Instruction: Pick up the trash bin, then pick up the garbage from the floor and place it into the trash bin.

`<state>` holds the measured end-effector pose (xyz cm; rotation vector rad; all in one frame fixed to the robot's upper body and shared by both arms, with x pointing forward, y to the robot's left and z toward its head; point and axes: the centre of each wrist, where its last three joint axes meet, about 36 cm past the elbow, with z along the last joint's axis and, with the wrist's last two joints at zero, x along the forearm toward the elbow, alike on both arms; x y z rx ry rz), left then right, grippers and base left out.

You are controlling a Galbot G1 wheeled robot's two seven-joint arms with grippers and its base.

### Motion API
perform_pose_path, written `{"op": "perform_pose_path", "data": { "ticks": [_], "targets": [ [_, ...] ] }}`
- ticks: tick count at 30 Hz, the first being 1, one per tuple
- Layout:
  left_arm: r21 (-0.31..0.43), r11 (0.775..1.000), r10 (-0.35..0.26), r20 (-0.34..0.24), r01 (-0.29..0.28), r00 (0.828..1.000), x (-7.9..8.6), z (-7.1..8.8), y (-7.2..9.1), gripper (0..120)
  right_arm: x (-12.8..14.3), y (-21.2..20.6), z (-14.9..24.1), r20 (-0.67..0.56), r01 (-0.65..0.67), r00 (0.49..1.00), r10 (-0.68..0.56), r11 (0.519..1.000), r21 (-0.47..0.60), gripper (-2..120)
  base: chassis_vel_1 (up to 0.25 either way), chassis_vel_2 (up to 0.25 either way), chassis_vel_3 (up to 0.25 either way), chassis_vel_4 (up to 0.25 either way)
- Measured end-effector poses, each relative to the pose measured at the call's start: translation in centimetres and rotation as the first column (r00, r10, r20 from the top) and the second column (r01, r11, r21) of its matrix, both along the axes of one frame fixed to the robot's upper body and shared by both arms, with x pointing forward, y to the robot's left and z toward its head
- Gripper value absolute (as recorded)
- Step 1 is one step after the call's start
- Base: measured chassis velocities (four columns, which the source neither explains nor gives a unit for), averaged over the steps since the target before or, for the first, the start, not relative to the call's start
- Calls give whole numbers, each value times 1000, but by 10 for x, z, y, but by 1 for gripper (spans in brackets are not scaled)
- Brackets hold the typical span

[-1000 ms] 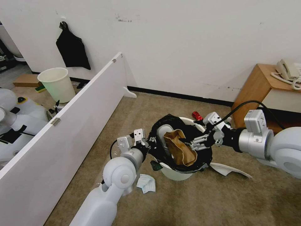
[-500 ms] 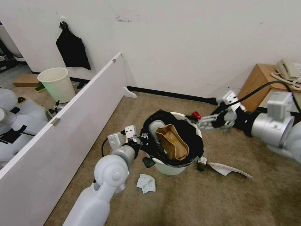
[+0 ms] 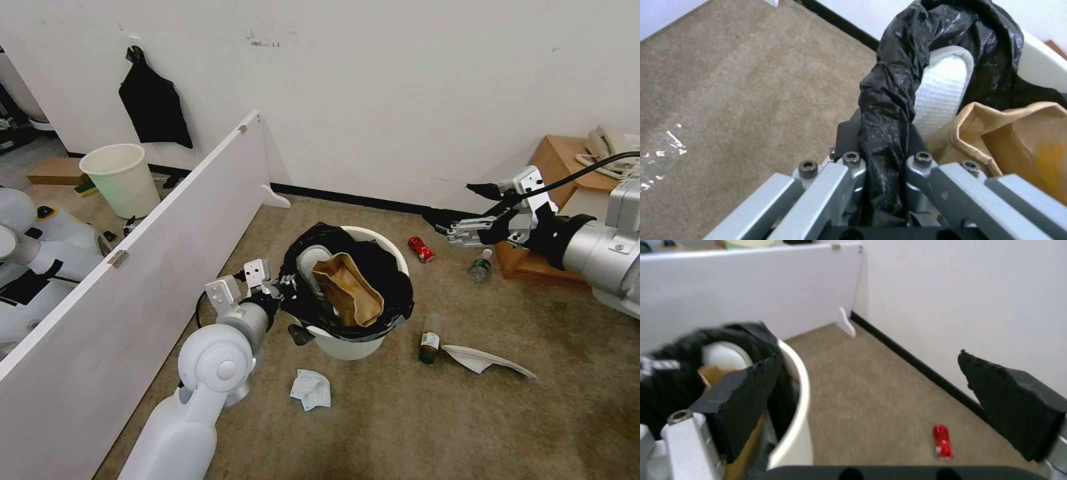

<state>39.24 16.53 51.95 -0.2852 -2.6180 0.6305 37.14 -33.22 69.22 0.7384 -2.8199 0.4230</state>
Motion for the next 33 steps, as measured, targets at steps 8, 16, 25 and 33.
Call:
{"op": "perform_pose_path", "data": {
  "ticks": [8,16,25,33],
  "targets": [
    [-3,1000,22,5,-22,1000,-3,2,8,4,20,-8,-39,-87,72,993,-76,996,-46,100,0,0,0,0],
    [-2,1000,26,11,-26,1000,-4,4,10,4,32,-25,-86,-177,119,973,-145,982,-150,100,0,0,0,0],
    [-3,1000,25,14,-25,1000,-3,4,10,4,33,-53,-140,-257,138,942,-216,947,-291,100,0,0,0,0],
    [-3,1000,23,11,-23,1000,-3,3,10,4,29,-73,-172,-333,112,910,-248,919,-377,100,0,0,0,0]
  ]
}}
